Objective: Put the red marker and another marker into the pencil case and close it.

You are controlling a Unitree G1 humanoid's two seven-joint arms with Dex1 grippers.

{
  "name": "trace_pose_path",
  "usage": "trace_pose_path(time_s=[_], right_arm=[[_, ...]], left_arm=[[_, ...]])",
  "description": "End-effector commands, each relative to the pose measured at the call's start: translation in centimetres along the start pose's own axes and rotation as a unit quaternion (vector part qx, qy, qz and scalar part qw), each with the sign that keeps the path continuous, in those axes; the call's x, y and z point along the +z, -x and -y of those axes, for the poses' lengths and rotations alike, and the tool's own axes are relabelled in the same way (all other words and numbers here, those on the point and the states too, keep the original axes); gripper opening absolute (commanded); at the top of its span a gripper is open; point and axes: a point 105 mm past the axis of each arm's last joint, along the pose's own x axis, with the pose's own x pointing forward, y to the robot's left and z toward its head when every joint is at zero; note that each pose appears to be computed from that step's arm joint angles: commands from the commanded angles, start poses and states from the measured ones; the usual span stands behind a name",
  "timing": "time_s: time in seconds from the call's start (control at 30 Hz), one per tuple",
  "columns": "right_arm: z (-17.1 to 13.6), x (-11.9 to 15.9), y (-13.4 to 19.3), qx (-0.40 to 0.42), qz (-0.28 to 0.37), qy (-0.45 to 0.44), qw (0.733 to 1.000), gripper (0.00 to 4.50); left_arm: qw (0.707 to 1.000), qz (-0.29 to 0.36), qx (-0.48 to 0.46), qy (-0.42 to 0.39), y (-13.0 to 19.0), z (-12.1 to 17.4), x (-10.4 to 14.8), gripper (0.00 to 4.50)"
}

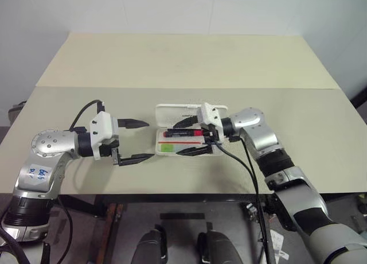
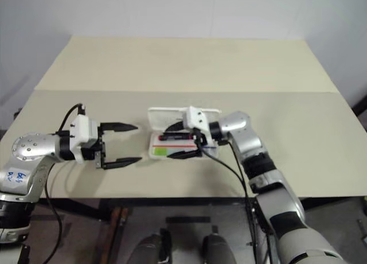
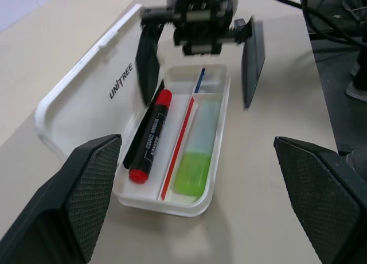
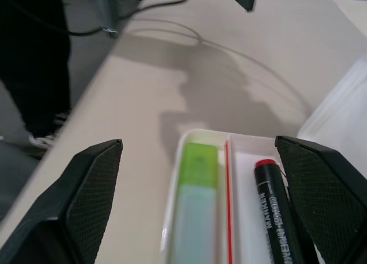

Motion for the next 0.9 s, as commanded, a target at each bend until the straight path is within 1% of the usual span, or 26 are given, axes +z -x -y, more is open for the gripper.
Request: trace_pose_path(time_s=[0.03, 0.17, 0.3, 0.53, 0.57, 0.63, 0.77, 0.9], right_arm=[[-1.1, 1.7, 2.4, 0.010, 0.011, 0.006, 1.000, 4.49], [-2.8, 1.4, 4.6, 0.008, -0.020, -0.013, 1.000, 4.49], [-3.6, 0.7, 7.1, -0.030, -0.047, -0.037, 0.998, 4.49], [-2.7, -1.6, 12.6, -0.123, -0.100, -0.054, 0.986, 4.49], [-2.6, -2.1, 13.5, -0.133, -0.116, -0.050, 0.983, 4.49], [-2.4, -2.8, 15.1, -0.142, -0.147, -0.047, 0.978, 4.49], [-2.0, -3.6, 17.7, -0.150, -0.188, -0.046, 0.970, 4.49], [-1.9, -4.1, 19.0, -0.145, -0.217, -0.047, 0.964, 4.49]], left_arm=[[1.000, 0.015, 0.003, -0.020, -0.2, -0.3, 0.9, 4.50], [1.000, 0.027, -0.006, -0.014, -0.9, -0.1, 0.9, 4.50], [0.999, 0.041, -0.020, -0.007, -1.9, 0.2, 1.0, 4.50], [0.997, 0.066, -0.050, -0.003, -4.1, 0.4, 1.4, 4.50], [0.996, 0.071, -0.054, -0.004, -4.5, 0.3, 1.5, 4.50], [0.995, 0.080, -0.062, -0.005, -5.4, 0.2, 1.7, 4.50], [0.993, 0.097, -0.065, -0.007, -7.0, -0.3, 2.2, 4.50], [0.992, 0.109, -0.068, -0.007, -8.1, -0.4, 2.6, 4.50]])
